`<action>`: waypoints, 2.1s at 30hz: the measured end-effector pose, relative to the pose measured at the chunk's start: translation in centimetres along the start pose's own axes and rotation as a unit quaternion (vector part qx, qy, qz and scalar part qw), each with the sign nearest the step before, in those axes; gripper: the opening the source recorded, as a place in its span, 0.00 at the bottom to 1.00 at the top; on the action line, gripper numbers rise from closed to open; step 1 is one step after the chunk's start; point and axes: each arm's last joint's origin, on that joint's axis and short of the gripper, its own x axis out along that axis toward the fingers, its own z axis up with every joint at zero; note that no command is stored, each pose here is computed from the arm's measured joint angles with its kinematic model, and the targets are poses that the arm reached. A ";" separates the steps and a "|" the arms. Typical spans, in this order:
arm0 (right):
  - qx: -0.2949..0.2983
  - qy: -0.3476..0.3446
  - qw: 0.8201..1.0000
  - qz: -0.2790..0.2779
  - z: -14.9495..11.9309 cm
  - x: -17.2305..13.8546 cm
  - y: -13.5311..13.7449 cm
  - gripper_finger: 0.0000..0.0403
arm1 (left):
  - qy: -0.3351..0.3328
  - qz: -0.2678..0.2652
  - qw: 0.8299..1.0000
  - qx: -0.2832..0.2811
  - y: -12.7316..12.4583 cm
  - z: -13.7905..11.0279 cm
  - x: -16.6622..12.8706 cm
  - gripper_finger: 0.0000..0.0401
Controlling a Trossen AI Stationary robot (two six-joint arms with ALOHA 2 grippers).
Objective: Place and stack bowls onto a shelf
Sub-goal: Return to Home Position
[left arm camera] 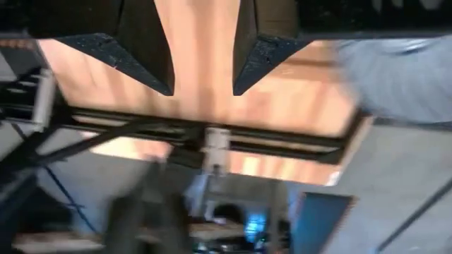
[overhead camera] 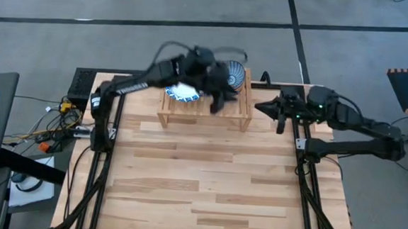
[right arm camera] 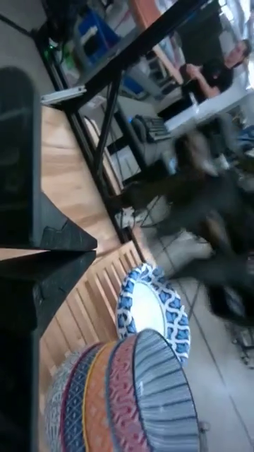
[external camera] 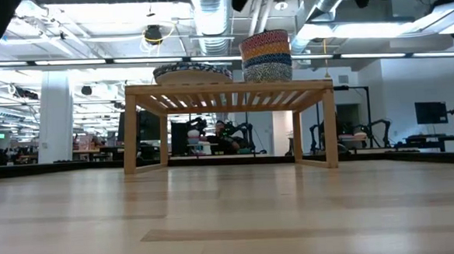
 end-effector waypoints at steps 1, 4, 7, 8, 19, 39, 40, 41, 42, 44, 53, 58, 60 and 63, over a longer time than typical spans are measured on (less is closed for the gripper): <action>-0.001 -0.007 1.000 0.002 -0.2 -0.4 -0.1 0.05 | -0.001 -0.005 1.000 0.003 -0.8 -0.3 0.3 0.31; -0.006 -0.009 1.000 0.000 -0.9 -1.4 -0.3 0.04 | 0.009 0.006 1.000 0.009 -2.5 -1.2 0.1 0.26; -0.025 -0.027 0.999 0.006 -1.0 -2.3 -0.3 0.06 | -0.001 0.044 0.999 0.007 -2.9 -1.7 -2.4 0.21; -0.038 -0.034 0.999 0.007 -1.0 -2.5 -0.3 0.08 | -0.012 0.052 0.999 0.005 -3.0 -1.8 -3.3 0.19; -0.113 0.034 0.991 0.067 -2.8 -0.9 -0.4 0.04 | -0.204 0.028 0.979 0.016 -6.9 -9.4 -13.8 0.14; -0.172 -0.059 0.968 0.171 -4.5 -5.4 -0.5 0.04 | -0.230 0.025 0.969 -0.086 -8.7 -26.1 -17.4 0.00; -0.153 -0.046 0.976 0.145 -5.1 -5.3 -0.9 0.05 | -0.212 0.022 0.974 -0.082 -8.7 -26.7 -17.1 0.00; -0.127 -0.024 0.984 0.120 -5.7 -5.2 -1.2 0.06 | -0.191 0.013 0.978 -0.081 -8.7 -27.2 -16.8 0.00; -0.103 -0.001 0.989 0.106 -6.3 -5.0 -1.5 0.07 | -0.173 0.004 0.982 -0.082 -8.7 -27.6 -16.6 0.00; -0.099 0.021 0.987 0.122 -7.2 -5.0 -1.7 0.08 | -0.161 -0.013 0.985 -0.060 -8.9 -27.7 -16.3 0.00; -0.144 -0.081 0.965 0.206 -10.0 -6.9 -2.0 0.04 | -0.185 -0.014 0.980 0.075 -9.2 -27.8 -16.8 0.00; -0.147 -0.116 0.964 0.191 -11.9 -8.1 -2.6 0.05 | -0.205 -0.032 0.973 0.106 -8.9 -30.0 -17.0 0.00; -0.144 -0.121 0.965 0.185 -12.4 -7.9 -2.9 0.05 | -0.230 -0.035 0.967 0.102 -8.7 -31.0 -17.2 0.00; -0.133 -0.103 0.967 0.193 -13.0 -7.3 -3.1 0.05 | -0.259 -0.037 0.961 0.090 -8.4 -32.0 -17.7 0.00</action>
